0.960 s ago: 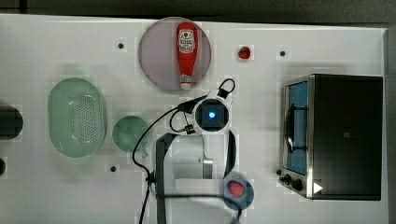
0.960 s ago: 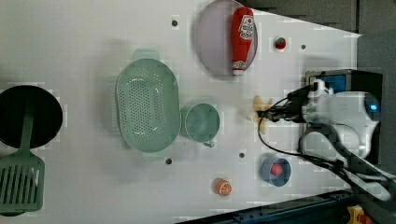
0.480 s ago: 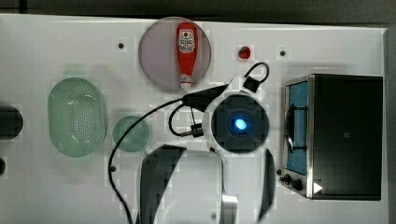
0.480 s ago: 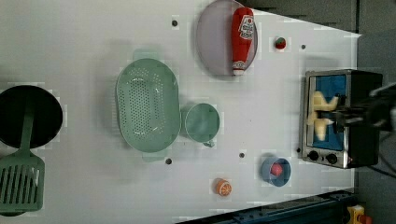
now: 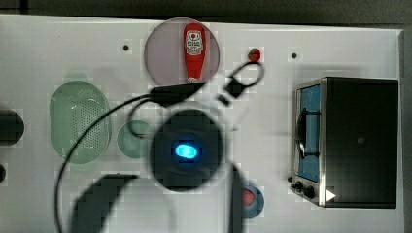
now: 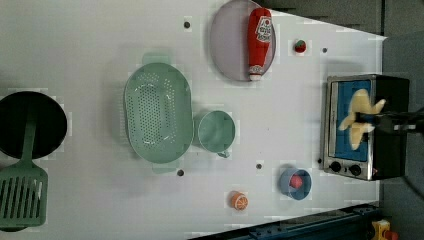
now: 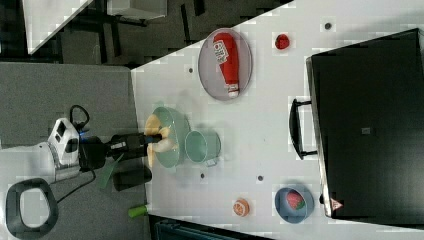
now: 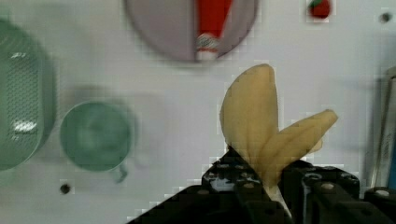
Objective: Pick Banana and place it in mug.
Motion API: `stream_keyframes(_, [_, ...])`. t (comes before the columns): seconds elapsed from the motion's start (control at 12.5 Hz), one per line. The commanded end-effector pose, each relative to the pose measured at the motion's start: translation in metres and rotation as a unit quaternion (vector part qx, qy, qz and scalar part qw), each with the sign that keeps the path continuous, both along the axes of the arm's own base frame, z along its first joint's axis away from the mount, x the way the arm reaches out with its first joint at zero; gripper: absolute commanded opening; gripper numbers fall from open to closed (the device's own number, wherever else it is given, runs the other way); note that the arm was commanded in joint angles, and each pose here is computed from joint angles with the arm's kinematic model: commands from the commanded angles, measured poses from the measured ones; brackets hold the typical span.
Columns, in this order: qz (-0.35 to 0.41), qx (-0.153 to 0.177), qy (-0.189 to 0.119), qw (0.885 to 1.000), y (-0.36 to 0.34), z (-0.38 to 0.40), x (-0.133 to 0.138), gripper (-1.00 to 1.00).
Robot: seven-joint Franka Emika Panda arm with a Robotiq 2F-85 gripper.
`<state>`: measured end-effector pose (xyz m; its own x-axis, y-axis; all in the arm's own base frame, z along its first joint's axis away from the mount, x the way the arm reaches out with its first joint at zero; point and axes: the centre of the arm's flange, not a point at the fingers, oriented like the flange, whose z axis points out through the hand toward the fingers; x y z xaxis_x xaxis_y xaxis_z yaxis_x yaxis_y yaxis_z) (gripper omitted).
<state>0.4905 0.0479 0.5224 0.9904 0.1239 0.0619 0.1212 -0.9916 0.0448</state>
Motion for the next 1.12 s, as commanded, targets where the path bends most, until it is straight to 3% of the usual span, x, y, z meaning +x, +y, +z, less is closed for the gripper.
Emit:
stream_keyframes(0.08, [-0.073,-0.017,0.042,0.996,0.088,-0.042,-0.017,-0.57])
stream_keyframes(0.4, [-0.174,0.004,0.061,0.983,0.159,-0.076,-0.035,-0.57])
stream_keyframes(0.72, [-0.214,0.034,0.035,0.976,0.186,-0.137,-0.036,-0.56])
stream_keyframes(0.96, [-0.224,0.038,0.070,0.971,0.184,-0.202,-0.030,-0.57])
stream_keyframes(1.04, [-0.224,0.042,0.073,0.971,0.185,-0.213,-0.029,-0.51])
stream_keyframes(1.12, [-0.225,0.044,0.076,0.970,0.184,-0.223,-0.030,-0.32])
